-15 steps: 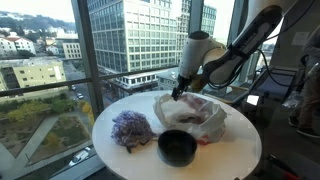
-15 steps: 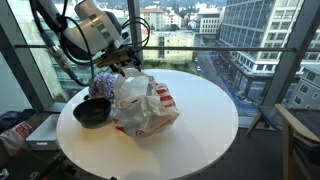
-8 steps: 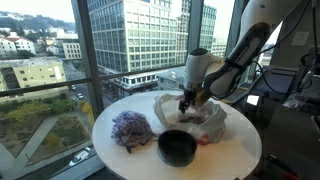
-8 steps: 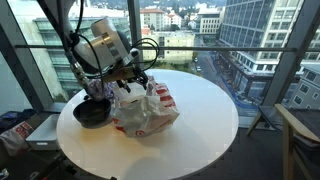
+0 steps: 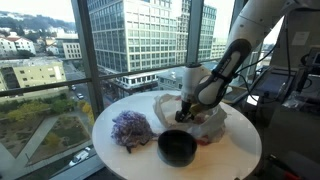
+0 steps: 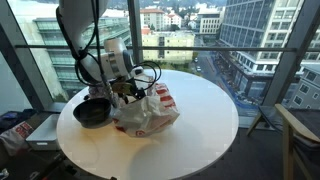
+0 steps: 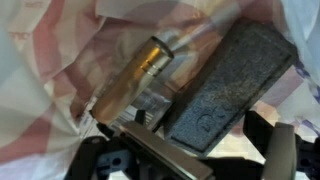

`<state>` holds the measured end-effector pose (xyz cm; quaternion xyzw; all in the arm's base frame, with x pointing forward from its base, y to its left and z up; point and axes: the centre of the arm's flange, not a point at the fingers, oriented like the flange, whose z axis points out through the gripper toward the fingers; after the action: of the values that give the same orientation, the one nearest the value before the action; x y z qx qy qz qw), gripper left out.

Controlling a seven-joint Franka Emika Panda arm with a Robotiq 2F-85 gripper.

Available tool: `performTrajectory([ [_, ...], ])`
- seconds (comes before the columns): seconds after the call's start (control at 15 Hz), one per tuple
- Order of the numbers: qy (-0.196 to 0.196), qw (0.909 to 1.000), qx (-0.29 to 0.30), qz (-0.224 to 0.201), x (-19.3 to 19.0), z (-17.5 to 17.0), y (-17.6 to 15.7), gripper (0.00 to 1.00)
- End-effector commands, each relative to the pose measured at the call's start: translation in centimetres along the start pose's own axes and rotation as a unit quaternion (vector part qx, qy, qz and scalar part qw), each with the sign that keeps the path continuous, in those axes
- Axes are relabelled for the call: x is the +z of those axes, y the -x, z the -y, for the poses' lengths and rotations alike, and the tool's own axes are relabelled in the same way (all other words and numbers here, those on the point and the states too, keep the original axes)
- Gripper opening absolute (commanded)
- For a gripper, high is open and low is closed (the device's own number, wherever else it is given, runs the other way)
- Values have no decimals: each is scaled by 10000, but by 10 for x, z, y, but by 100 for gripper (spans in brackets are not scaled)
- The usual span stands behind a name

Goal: Remove the bowl, clothing, eraser and torch from the plastic bag.

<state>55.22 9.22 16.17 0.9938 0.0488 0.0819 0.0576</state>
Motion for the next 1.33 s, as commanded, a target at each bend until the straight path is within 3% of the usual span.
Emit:
performTrajectory([
  [0.0,-362,9981,505,-27,8,6,-23,100],
  [0.4,-378,9965,748,14,29,3,-32,100],
  [0.47,-373,9967,722,15,29,5,-33,75],
  [0.6,-361,9971,677,-5,26,6,-34,68],
  [0.8,-245,9979,601,-74,16,4,-36,43],
  [1.0,-244,9980,584,-65,8,5,-35,35],
  [1.27,-183,9992,325,-161,-17,13,-37,35],
])
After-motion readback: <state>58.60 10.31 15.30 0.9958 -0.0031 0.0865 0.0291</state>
